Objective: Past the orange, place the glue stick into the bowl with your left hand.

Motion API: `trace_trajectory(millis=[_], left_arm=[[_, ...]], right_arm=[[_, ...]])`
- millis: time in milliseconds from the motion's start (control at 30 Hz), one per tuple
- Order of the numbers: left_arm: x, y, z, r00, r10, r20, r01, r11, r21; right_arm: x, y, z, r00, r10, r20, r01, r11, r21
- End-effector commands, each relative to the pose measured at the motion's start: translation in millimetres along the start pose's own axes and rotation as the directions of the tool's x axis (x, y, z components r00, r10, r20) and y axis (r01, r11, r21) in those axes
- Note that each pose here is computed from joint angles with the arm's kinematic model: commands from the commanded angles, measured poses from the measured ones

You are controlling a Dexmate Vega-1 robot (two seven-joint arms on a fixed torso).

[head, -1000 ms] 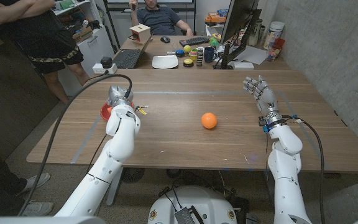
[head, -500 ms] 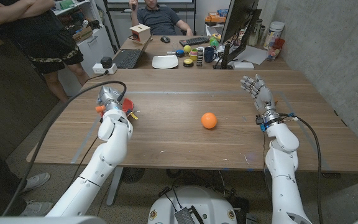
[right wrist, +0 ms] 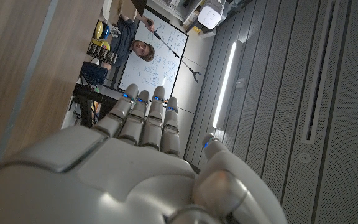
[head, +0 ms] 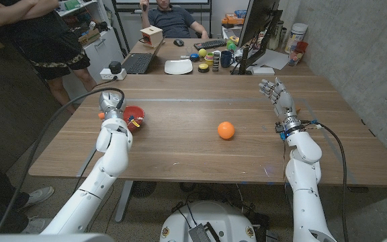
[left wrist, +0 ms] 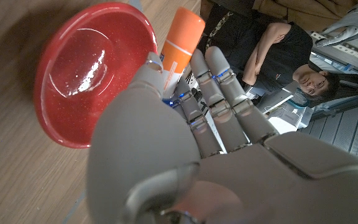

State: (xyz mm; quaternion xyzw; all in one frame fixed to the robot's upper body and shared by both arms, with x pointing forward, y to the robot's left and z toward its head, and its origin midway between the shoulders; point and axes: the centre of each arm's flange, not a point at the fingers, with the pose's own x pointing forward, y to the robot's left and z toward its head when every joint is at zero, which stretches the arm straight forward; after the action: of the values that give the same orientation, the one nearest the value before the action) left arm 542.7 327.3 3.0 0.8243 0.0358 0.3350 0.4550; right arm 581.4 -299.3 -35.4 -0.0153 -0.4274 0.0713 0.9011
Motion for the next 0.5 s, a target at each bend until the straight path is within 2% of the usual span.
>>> trace_trajectory(millis=[33,67,133,267,333,500], left_arm=[[10.4,-3.3,11.6,1.0,0.004,0.016,-0.004,1.0,-0.015],[11.3,-4.3,10.6,1.0,0.01,0.018,-0.009,0.999,-0.045],[14.0,-5.5,13.9,1.0,0.005,0.011,-0.005,1.0,-0.016],[16.0,-9.5,18.3,1.0,0.01,0.022,-0.009,0.999,-0.04],[17.4,-9.3,21.1,1.0,-0.01,0.023,0.011,0.999,-0.041],[16.9,-6.9,22.2,0.999,-0.002,0.042,0.005,0.998,-0.07]], right_arm=[[0.7,-0.2,3.1,1.0,0.001,0.016,-0.001,1.0,-0.003],[0.5,-0.7,3.7,1.0,0.001,0.017,-0.001,1.0,-0.006],[0.0,-2.0,4.5,1.0,0.0,0.018,0.0,1.0,-0.007],[-0.2,-4.9,7.1,1.0,-0.004,0.02,0.004,1.0,-0.011],[-0.1,-5.8,8.3,1.0,-0.003,0.02,0.003,1.0,-0.012],[0.3,-6.7,10.4,1.0,-0.002,0.028,0.003,1.0,-0.018]])
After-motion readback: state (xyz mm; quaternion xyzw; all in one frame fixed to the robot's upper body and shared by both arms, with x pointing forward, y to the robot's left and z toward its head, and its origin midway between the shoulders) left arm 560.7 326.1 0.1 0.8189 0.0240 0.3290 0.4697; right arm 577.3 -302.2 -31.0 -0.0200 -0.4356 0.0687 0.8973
